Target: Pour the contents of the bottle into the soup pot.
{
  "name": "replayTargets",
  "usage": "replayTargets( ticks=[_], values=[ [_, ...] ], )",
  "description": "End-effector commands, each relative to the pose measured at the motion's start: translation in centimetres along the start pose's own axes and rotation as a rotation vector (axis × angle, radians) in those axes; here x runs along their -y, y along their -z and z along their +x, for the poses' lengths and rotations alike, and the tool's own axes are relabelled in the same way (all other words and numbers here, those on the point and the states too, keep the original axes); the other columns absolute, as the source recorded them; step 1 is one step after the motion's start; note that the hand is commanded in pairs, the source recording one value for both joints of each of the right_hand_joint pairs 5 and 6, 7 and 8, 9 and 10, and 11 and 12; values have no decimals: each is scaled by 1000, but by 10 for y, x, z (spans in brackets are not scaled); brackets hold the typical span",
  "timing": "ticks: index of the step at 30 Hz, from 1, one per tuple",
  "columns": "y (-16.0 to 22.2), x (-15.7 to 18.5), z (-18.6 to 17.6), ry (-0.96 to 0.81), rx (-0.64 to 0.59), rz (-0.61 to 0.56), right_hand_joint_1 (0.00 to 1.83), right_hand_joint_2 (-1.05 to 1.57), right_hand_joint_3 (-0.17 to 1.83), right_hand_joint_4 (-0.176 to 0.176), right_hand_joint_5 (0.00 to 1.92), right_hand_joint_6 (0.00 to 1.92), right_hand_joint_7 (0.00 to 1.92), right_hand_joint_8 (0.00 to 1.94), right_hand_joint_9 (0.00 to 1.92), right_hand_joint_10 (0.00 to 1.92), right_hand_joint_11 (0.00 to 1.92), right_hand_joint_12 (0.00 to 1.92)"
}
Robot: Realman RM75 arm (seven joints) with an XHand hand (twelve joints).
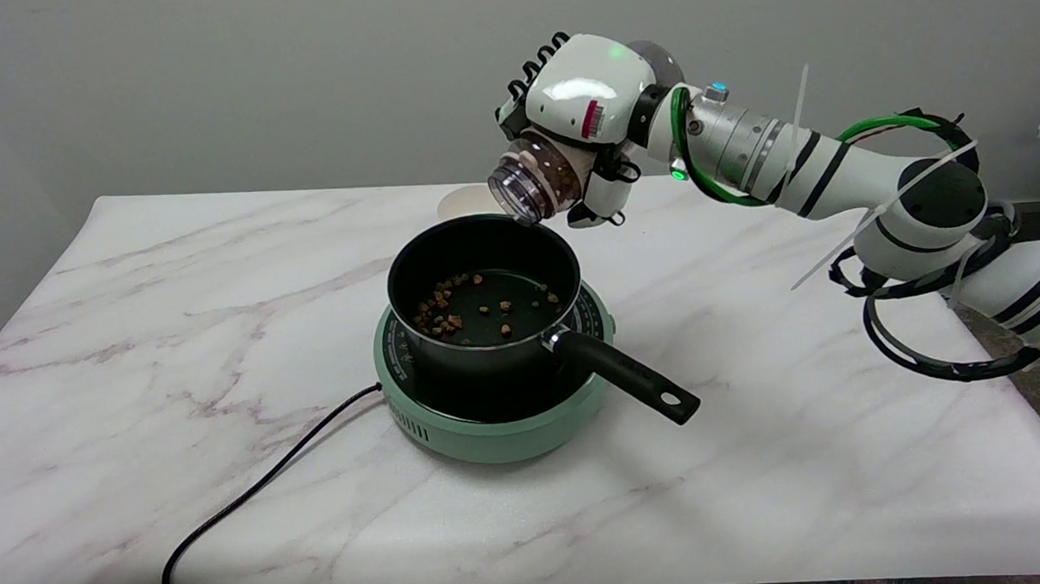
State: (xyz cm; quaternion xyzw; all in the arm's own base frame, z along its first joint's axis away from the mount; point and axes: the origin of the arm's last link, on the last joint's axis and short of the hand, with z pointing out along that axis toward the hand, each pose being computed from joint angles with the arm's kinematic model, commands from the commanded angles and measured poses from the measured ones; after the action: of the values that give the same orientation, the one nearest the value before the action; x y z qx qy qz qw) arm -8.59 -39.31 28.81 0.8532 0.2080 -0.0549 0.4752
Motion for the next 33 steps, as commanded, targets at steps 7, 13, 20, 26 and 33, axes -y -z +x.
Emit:
replayTargets(
  ticks=[7,13,20,26,33],
  values=[
    [-2,6,14,135,-14,32,1288,1423,644,0,1920,1920,1920,1920,1473,1473,1253,1253],
    [-4,6,18,162,-16,37,1284,1421,645,0,1920,1920,1920,1920,1471,1471,1252,1252],
    [-5,5,20,180,-13,34,1274,1429,646,0,1920,1920,1920,1920,1470,1470,1252,1252],
    [-6,4,21,185,-15,39,1270,1435,641,0,1920,1920,1920,1920,1470,1470,1254,1254],
    [-7,2,24,233,-8,39,1269,1434,641,0,1920,1920,1920,1920,1469,1469,1254,1254]
  ],
)
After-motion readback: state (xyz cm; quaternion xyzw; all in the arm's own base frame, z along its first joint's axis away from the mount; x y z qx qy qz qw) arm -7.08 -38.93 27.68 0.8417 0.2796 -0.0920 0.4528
